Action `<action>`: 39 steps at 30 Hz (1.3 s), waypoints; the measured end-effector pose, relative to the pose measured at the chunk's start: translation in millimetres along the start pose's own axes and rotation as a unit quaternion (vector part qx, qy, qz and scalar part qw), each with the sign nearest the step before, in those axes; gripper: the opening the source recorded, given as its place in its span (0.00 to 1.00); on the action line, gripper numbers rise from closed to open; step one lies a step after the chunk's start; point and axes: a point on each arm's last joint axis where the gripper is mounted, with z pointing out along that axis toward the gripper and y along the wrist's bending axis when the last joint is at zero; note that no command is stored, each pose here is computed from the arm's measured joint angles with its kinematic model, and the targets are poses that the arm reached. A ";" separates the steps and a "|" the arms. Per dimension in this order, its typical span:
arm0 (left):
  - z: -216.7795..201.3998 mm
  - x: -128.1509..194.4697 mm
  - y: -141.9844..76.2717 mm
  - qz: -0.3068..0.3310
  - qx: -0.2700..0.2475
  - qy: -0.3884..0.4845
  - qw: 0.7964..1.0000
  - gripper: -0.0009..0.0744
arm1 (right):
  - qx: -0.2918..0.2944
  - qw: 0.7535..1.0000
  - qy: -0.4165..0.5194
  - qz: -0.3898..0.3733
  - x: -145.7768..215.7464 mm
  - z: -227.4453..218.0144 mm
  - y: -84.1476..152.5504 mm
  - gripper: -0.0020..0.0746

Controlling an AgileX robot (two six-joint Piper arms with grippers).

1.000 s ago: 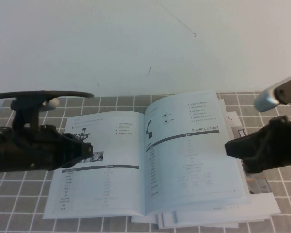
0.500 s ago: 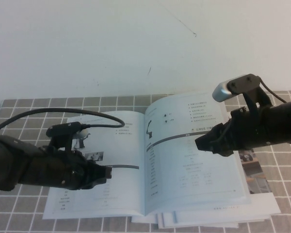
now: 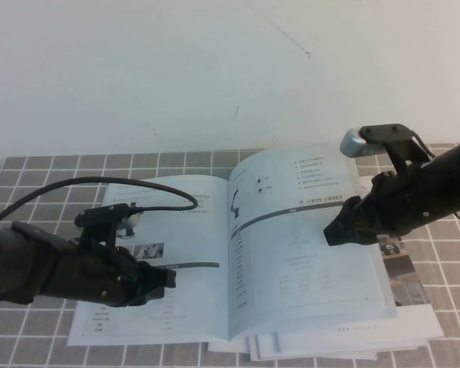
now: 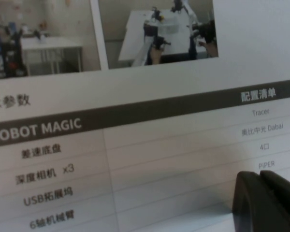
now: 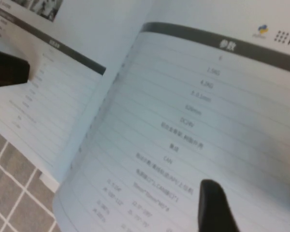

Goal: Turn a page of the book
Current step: Open the closed book

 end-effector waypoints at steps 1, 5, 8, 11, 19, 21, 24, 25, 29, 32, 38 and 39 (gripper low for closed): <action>0.0 0.0 0.0 0.000 0.000 0.000 1.000 0.01 | 0.000 1.000 0.005 0.001 1.0 1.6 -0.8 0.49; 0.0 0.0 0.0 0.000 0.000 0.000 1.000 0.01 | 0.005 1.000 0.014 0.007 2.8 3.3 -3.4 0.49; 0.0 0.0 0.0 0.001 0.000 0.000 1.000 0.01 | 0.007 0.999 0.018 0.026 3.7 1.3 -8.8 0.49; 0.0 -0.1 0.0 0.000 0.000 0.000 1.000 0.01 | 0.008 0.998 0.021 0.053 5.5 -3.6 -20.3 0.49; 0.1 -0.1 -0.1 -0.002 0.001 -0.001 1.000 0.01 | -0.007 0.996 0.024 0.084 7.1 -12.2 -32.7 0.49; 0.1 -0.1 -0.1 -0.002 0.001 -0.001 1.000 0.01 | -0.020 0.996 0.024 0.084 6.9 -12.3 -30.4 0.49; 0.1 -0.1 -0.1 -0.002 0.001 -0.001 1.000 0.01 | -0.027 0.996 0.023 0.077 6.7 -12.4 -29.2 0.49; 0.1 -0.1 -0.1 -0.002 0.001 -0.001 1.000 0.01 | -0.027 0.996 0.023 0.076 6.7 -12.4 -29.3 0.49; 0.1 -0.1 -0.1 -0.002 0.001 -0.001 1.000 0.01 | -0.029 0.997 0.014 0.066 -0.8 -16.5 -27.8 0.49; 0.1 -0.1 -0.1 -0.002 0.001 -0.001 1.000 0.01 | -0.032 0.998 0.001 0.056 -11.6 -22.8 -25.5 0.49; 0.1 -0.1 -0.1 0.000 0.001 -0.001 1.000 0.01 | -0.042 0.998 -0.005 0.050 -19.9 -27.1 -22.7 0.49; 0.1 -0.1 -0.1 0.001 0.001 -0.001 1.000 0.01 | -0.042 0.998 0.000 0.051 -18.8 -25.1 -23.6 0.49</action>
